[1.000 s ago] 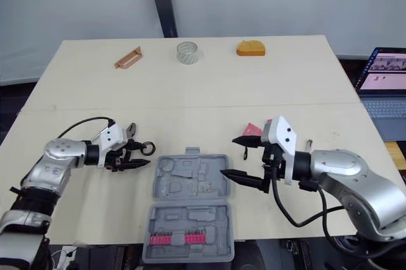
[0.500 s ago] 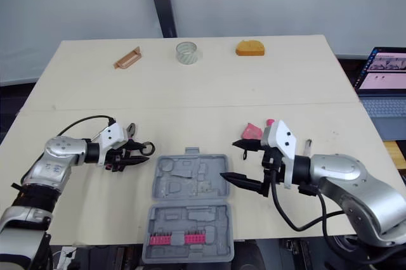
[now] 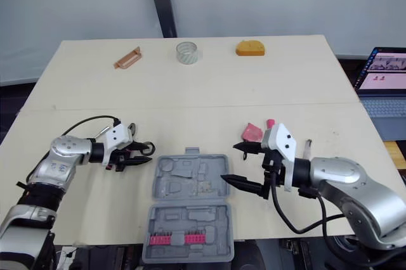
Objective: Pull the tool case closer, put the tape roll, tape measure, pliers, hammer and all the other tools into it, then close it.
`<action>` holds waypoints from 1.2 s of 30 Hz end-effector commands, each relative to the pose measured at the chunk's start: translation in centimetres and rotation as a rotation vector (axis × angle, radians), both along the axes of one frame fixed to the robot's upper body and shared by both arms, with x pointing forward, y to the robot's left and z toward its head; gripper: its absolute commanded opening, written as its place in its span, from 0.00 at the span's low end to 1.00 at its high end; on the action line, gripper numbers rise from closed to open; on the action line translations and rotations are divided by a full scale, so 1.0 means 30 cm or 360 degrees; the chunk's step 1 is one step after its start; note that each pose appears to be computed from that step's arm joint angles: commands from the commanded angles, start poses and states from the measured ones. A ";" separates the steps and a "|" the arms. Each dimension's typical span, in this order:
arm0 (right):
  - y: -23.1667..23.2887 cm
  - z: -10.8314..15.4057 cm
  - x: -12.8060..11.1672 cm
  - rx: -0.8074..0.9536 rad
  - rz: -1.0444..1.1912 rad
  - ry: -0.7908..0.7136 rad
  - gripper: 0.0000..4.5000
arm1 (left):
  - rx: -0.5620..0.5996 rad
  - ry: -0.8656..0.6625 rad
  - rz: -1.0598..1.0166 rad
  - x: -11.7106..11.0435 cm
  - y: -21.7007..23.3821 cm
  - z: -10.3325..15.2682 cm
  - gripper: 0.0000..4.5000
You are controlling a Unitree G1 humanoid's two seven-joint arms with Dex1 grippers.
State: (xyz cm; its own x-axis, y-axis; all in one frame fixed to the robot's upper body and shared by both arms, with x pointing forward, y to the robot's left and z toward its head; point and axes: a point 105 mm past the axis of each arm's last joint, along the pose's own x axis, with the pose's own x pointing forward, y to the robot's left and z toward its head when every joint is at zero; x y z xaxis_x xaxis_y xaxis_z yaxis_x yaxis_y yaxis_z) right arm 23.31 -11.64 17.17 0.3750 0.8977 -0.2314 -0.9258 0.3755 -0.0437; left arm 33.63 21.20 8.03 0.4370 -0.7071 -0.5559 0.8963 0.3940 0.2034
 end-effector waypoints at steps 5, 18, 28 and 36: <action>0.010 0.040 -0.019 0.0036 0.0010 -0.0099 1.00 | 0.0019 -0.0016 0.0013 0.016 0.005 0.005 0.50; 0.011 0.039 -0.023 0.0038 0.0010 -0.0096 1.00 | 0.0016 -0.0006 0.0020 0.022 0.007 -0.009 0.50; 0.012 0.038 -0.024 0.0043 0.0010 -0.0092 1.00 | 0.0012 -0.0022 0.0007 0.024 0.001 0.008 0.50; 0.017 0.037 -0.024 0.0056 0.0014 -0.0091 1.00 | 0.0004 -0.0039 0.0009 0.030 0.000 0.024 0.50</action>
